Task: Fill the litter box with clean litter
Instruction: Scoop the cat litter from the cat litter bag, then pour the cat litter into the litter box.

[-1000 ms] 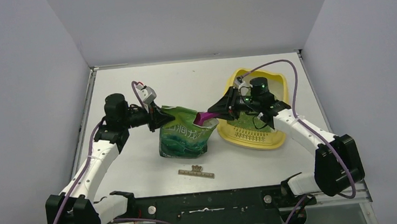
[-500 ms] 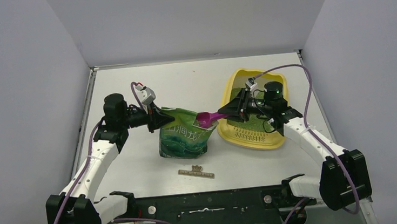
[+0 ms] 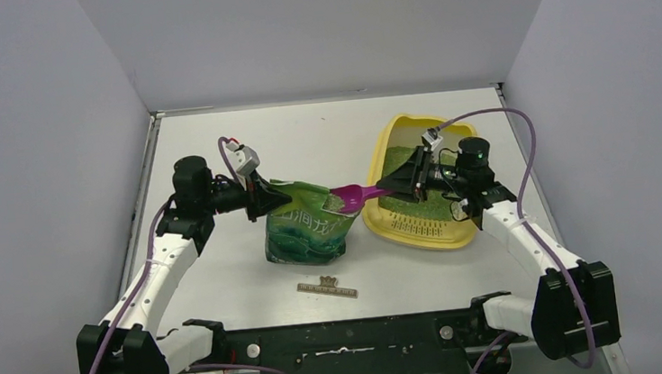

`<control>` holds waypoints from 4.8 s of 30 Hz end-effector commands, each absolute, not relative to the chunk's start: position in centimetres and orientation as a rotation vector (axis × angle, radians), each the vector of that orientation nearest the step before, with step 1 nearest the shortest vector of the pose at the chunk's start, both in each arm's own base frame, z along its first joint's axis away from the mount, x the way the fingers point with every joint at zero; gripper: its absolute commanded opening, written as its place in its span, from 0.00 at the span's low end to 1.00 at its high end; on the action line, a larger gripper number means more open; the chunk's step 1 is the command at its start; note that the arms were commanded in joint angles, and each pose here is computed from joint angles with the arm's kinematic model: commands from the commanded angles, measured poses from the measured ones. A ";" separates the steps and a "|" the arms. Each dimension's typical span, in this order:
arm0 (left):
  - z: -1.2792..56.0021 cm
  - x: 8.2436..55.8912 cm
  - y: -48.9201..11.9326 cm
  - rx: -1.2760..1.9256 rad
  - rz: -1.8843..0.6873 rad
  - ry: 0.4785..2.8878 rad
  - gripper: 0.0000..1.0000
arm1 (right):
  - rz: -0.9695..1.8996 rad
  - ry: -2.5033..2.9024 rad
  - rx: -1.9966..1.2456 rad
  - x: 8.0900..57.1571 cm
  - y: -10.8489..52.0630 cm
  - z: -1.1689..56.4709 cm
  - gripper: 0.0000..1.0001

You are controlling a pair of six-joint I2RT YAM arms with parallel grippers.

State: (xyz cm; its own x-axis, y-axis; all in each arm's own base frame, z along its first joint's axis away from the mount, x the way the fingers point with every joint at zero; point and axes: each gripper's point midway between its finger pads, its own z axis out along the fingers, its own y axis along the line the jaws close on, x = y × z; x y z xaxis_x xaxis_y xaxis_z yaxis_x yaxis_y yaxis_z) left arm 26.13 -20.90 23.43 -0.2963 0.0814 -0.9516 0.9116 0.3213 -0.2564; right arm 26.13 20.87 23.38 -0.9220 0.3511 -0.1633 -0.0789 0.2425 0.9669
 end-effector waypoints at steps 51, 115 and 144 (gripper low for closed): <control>24.4 26.3 -21.6 0.957 -1.120 1.577 0.00 | 1.762 1.976 0.337 24.6 17.3 24.7 0.00; 24.2 26.6 -21.8 0.945 -1.125 1.595 0.00 | 1.611 1.682 0.518 29.4 7.3 29.0 0.00; 24.9 27.8 -20.4 0.852 -0.989 1.665 0.48 | 1.109 1.724 0.900 34.0 -1.8 23.0 0.00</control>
